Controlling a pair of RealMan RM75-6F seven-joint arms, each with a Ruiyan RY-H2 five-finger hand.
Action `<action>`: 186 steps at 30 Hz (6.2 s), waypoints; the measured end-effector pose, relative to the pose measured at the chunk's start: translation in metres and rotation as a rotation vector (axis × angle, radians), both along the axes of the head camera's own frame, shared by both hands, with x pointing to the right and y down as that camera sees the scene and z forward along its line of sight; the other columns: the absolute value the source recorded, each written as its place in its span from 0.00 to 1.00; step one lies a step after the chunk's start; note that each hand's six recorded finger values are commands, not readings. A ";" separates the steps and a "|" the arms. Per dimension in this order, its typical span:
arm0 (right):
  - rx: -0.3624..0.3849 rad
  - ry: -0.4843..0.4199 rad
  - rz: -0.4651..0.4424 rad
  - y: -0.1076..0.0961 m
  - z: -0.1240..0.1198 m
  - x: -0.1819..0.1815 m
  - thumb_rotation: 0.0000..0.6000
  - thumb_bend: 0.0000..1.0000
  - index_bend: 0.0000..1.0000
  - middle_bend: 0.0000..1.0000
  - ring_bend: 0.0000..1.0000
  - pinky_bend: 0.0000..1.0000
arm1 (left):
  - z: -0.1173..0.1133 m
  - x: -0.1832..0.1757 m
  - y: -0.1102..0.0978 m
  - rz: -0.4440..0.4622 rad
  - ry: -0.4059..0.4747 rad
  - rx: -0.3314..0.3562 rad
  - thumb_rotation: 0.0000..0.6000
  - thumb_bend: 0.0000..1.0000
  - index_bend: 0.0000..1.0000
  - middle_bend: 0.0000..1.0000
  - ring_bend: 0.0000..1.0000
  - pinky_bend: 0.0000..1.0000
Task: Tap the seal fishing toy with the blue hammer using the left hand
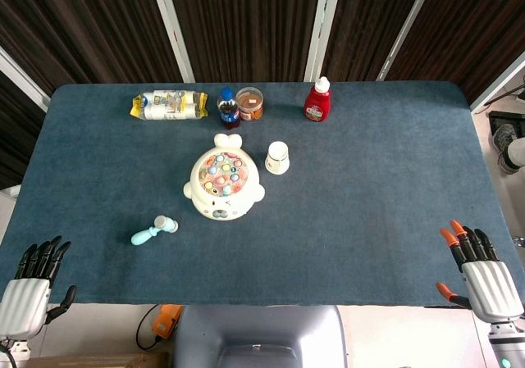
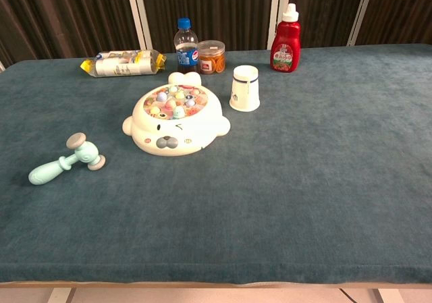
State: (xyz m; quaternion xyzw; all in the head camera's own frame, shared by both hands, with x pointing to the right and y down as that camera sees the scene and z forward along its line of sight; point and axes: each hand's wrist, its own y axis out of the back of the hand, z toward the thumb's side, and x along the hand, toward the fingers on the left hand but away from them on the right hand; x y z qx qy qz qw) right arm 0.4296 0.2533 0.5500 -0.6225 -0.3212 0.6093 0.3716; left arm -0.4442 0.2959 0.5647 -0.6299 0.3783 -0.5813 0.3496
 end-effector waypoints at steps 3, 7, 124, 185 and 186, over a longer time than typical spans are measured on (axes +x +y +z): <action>-0.008 -0.011 -0.013 0.002 0.000 -0.003 1.00 0.34 0.00 0.00 0.00 0.00 | 0.003 0.003 0.002 0.017 -0.010 -0.014 1.00 0.37 0.00 0.00 0.00 0.00; -0.021 -0.034 -0.026 0.004 0.001 -0.008 1.00 0.34 0.00 0.00 0.00 0.00 | 0.014 0.013 0.003 0.011 0.031 -0.062 1.00 0.37 0.00 0.00 0.00 0.00; -0.093 -0.099 -0.050 0.006 0.006 -0.012 1.00 0.34 0.00 0.00 0.00 0.00 | 0.151 0.122 -0.101 -0.189 0.200 0.065 1.00 0.74 0.69 0.85 0.78 1.00; -0.113 -0.093 0.001 -0.005 0.009 0.000 1.00 0.34 0.00 0.00 0.00 0.00 | 0.176 0.255 -0.228 -0.031 0.099 -0.137 1.00 0.75 0.69 0.89 0.87 1.00; -0.112 -0.093 0.001 -0.005 0.009 0.000 1.00 0.34 0.00 0.00 0.00 0.00 | 0.178 0.256 -0.227 -0.029 0.094 -0.141 1.00 0.75 0.69 0.89 0.87 1.00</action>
